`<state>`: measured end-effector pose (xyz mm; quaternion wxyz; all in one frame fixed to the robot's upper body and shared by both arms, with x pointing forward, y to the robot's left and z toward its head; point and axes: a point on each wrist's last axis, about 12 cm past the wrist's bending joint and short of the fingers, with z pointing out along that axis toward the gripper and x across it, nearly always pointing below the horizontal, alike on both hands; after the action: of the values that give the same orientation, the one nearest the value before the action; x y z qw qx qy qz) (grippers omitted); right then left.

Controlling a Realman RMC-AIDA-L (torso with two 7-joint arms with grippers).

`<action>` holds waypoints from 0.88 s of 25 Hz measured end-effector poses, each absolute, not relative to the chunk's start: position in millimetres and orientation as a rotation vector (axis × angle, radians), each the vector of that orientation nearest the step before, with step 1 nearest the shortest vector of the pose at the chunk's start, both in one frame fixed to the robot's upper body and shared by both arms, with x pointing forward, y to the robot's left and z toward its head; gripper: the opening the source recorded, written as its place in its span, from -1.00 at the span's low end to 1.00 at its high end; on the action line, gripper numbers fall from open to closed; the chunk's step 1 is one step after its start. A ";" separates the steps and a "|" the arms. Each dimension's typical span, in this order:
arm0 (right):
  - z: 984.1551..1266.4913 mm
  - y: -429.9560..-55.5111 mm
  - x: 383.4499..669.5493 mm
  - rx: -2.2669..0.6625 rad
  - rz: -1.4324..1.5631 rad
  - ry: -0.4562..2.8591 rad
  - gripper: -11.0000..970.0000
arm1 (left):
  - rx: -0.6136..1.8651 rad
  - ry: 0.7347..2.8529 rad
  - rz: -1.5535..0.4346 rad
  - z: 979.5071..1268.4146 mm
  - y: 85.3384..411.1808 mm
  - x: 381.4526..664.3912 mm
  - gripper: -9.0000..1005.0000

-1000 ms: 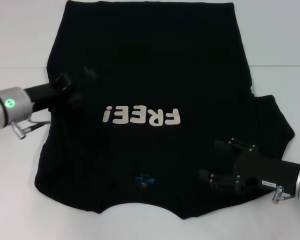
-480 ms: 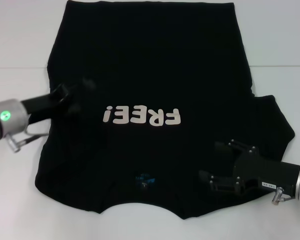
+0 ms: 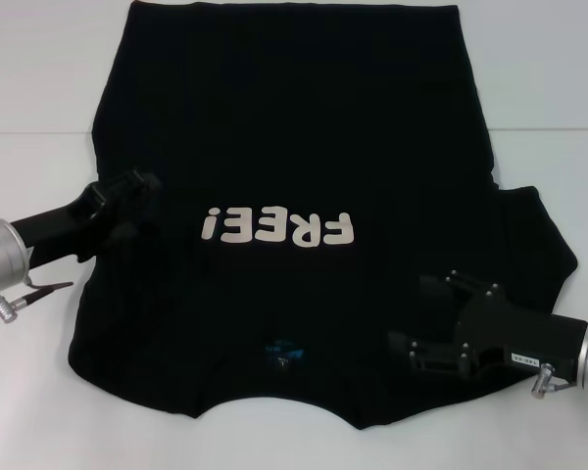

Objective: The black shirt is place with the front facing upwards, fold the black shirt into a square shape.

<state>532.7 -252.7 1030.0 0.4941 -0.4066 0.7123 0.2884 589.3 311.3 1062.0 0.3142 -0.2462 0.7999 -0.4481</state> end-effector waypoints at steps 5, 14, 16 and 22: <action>1029.0 -253.7 531.3 -0.982 0.699 1.731 0.95 | -0.656 2.123 -1.128 1059.2 311.2 592.7 0.87; 1028.3 -254.4 530.3 -0.980 0.699 1.734 0.95 | -0.610 2.161 -1.077 1057.6 290.8 603.4 0.87; 1028.0 -254.4 530.0 -0.980 0.699 1.734 0.95 | -0.592 2.160 -1.081 1060.4 283.7 608.0 0.87; 1027.5 -253.4 529.5 -0.983 0.701 1.733 0.95 | -0.505 2.168 -1.028 1072.1 259.8 628.7 0.87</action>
<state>529.5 -253.4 1027.5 0.4922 -0.4051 0.7142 0.2890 628.7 259.8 1072.1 0.3381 -0.1940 0.8321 -0.3945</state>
